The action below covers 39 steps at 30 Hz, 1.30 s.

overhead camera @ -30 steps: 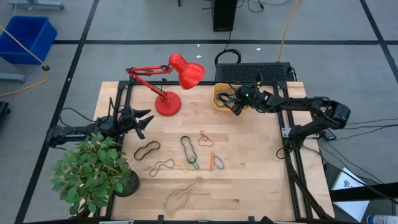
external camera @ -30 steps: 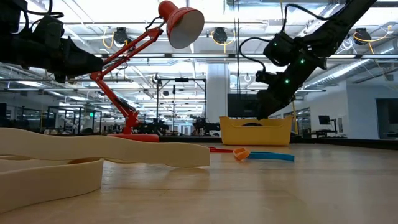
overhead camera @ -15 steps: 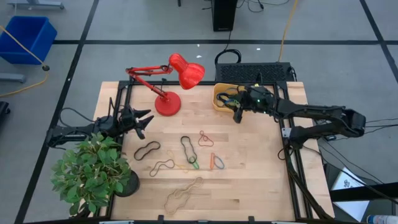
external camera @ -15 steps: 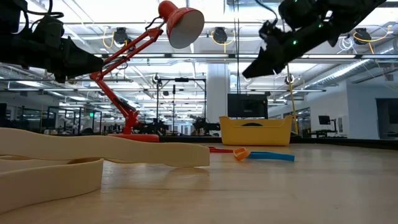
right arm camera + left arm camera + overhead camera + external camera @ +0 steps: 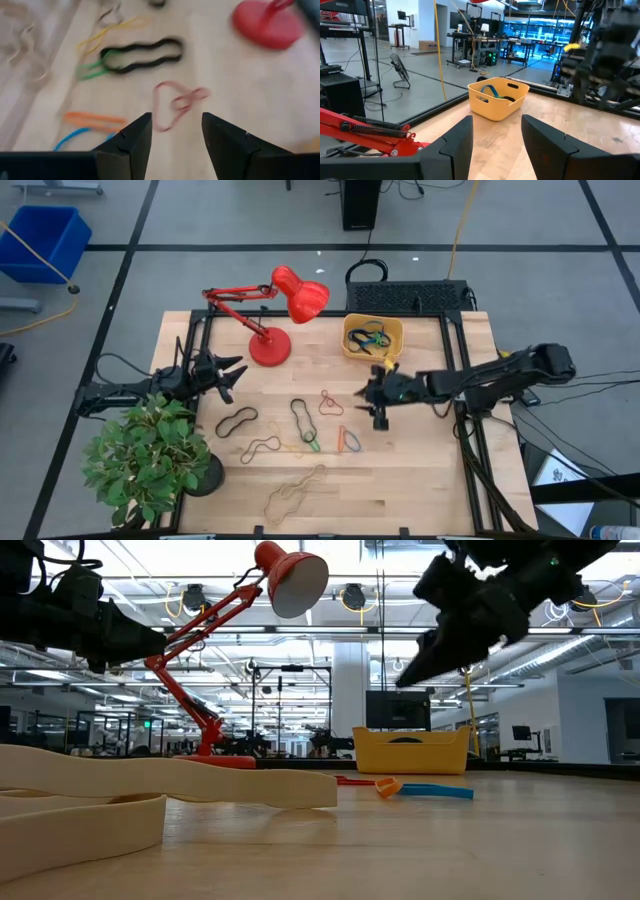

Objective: Pick and place rubber bands into bin
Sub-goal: Put the blue rubber band into the yellow container

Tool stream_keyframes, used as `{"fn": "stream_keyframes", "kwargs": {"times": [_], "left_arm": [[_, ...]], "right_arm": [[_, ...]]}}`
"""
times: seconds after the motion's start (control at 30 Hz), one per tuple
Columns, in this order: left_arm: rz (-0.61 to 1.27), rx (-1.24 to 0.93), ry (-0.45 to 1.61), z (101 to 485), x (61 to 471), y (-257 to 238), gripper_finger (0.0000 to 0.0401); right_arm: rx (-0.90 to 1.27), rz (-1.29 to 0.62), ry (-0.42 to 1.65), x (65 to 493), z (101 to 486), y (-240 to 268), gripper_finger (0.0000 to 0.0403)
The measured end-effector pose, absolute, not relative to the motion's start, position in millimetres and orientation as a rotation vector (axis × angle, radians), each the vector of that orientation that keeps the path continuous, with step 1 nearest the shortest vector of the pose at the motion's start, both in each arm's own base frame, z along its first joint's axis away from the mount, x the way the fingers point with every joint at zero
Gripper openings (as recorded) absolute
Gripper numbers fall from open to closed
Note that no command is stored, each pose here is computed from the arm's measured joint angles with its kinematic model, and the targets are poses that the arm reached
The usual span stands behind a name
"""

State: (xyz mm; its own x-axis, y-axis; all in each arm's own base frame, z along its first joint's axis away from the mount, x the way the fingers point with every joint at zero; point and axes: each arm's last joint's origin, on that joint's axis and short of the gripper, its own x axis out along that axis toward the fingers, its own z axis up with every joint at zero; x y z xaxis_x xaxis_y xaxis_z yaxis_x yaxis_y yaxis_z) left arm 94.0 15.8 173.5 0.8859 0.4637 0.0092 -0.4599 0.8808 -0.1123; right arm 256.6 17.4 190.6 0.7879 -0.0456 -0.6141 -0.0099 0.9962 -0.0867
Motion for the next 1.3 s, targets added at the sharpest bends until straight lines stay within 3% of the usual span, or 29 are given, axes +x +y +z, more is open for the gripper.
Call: {"fn": "stream_keyframes", "kwargs": {"times": [0.37,0.87,1.03,1.3], "left_arm": [[0.481,-0.108,-0.035,173.4,94.0,15.8,0.0173],[0.481,-0.102,-0.03,173.1,94.0,15.7,0.0173],[0.481,-0.101,-0.029,173.1,94.0,15.8,0.0173],[0.481,-0.098,-0.028,173.1,94.0,15.7,0.0173]], "right_arm": [[-0.048,0.058,0.803,275.2,133.4,53.7,0.0155],[0.007,0.029,0.874,276.5,97.5,80.7,0.0151],[0.001,0.02,0.894,275.8,94.6,79.8,0.0119],[-0.009,0.014,0.916,274.3,92.8,79.0,0.0024]]}}
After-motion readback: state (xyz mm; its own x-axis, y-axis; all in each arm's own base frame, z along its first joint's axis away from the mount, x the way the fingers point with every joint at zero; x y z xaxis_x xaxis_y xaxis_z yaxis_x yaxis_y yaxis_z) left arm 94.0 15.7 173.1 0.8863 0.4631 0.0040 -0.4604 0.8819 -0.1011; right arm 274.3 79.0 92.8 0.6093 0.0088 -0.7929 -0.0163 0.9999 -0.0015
